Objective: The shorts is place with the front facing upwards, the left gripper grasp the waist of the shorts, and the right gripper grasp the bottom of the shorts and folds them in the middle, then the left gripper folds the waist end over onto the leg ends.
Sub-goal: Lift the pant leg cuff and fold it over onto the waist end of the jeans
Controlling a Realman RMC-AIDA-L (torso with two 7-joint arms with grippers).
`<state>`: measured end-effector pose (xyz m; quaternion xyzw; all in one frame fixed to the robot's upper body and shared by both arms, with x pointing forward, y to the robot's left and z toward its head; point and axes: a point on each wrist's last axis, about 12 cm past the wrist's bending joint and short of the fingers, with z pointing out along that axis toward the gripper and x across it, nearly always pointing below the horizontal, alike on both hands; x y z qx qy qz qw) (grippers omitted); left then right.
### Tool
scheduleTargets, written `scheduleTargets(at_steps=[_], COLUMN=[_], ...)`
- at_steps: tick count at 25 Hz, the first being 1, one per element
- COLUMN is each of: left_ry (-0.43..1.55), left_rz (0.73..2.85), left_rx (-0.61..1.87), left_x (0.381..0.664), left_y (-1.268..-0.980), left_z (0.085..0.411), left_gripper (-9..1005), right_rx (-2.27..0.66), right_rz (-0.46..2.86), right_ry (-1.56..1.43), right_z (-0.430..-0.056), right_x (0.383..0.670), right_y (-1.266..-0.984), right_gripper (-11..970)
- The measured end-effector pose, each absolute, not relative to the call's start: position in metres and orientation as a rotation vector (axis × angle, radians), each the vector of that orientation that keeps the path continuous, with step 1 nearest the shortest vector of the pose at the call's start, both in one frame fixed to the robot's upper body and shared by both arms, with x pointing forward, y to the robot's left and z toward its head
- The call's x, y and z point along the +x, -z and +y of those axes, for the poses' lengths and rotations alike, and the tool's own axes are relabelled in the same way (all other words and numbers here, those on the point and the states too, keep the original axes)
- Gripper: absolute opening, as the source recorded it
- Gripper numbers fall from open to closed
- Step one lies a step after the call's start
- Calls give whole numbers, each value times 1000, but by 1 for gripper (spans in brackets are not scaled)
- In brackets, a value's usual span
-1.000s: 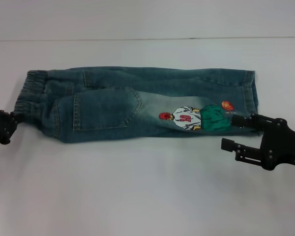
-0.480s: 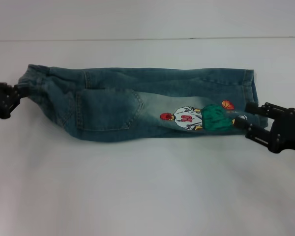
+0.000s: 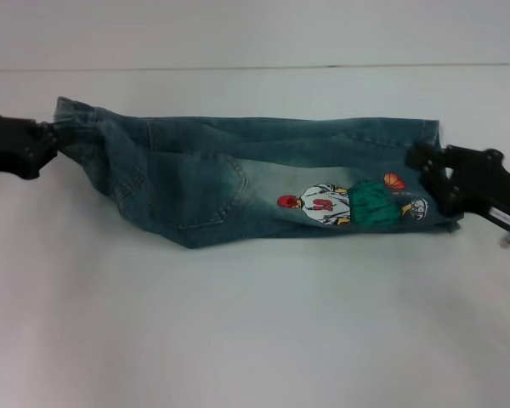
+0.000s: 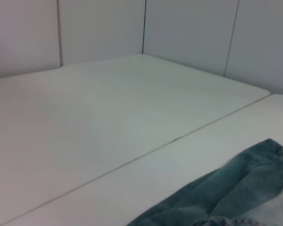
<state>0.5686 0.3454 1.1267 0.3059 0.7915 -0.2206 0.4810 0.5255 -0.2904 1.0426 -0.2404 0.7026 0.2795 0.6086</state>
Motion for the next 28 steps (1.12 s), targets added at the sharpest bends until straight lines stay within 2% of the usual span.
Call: scheduleTargets(at_steps=[10,19,28], left_ry=[640,737,821], left_rz=[1878,1820,1786], left_rx=[783,866,1016], left_x=[583,597,614], left_y=[-1162,-1205,-1225], left_z=[315,271,197], left_gripper=[32,32,32], right_rx=[-592,-712,-783], right_rz=[1641,1699,1713], right_ry=[-522,-516,-519], right_z=[-238,-193,-173], right_x=[556,564,570], right_y=[-1028,-1019,-1021], right_gripper=[23,-2,-1])
